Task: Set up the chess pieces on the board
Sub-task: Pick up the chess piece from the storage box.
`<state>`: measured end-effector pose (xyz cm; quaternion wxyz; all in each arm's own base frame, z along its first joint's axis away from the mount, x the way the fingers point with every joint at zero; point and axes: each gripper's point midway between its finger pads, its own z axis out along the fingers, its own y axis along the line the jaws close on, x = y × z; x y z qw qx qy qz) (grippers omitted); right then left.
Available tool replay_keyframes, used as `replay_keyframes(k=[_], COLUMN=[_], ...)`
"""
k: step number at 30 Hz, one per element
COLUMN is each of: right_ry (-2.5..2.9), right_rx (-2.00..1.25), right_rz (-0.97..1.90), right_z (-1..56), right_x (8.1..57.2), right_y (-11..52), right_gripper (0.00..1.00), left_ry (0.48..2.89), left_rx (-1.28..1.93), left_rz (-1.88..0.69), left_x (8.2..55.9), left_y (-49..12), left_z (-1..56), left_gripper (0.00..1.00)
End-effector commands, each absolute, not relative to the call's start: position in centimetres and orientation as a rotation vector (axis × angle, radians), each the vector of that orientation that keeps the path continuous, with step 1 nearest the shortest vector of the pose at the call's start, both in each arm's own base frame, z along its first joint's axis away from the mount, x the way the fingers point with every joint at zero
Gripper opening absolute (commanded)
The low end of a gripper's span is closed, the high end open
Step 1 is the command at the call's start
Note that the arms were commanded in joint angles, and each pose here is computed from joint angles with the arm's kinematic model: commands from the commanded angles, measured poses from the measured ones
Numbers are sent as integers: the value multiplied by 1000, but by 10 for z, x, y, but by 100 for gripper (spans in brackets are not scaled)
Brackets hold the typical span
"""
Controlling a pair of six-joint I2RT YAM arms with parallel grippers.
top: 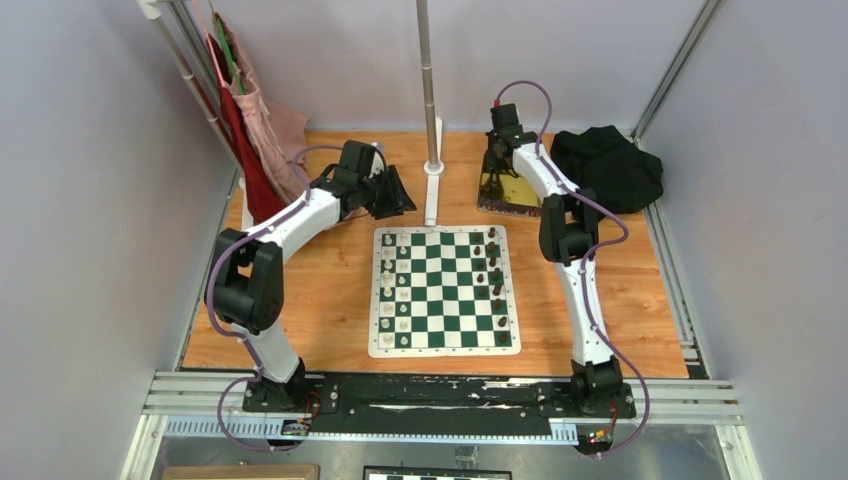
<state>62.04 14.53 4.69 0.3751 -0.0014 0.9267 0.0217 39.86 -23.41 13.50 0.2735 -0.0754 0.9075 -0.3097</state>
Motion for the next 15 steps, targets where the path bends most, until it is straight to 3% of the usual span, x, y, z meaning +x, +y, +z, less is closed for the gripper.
replay_keyframes(k=[1, 8, 15], right_ry=[2390, 2357, 2359], right_rx=[-56, -152, -214], right_rz=[-67, -217, -192], right_z=[61, 88, 125], right_x=[612, 607, 586], right_y=[122, 104, 111], right_gripper=[0, 0, 0], left_ry=[2394, 2382, 2358], left_rx=[-194, -200, -202], left_rz=[-875, -881, -891], left_x=[398, 398, 401], left_y=[-233, -233, -235], left_z=[152, 157, 168], left_gripper=[47, 47, 47])
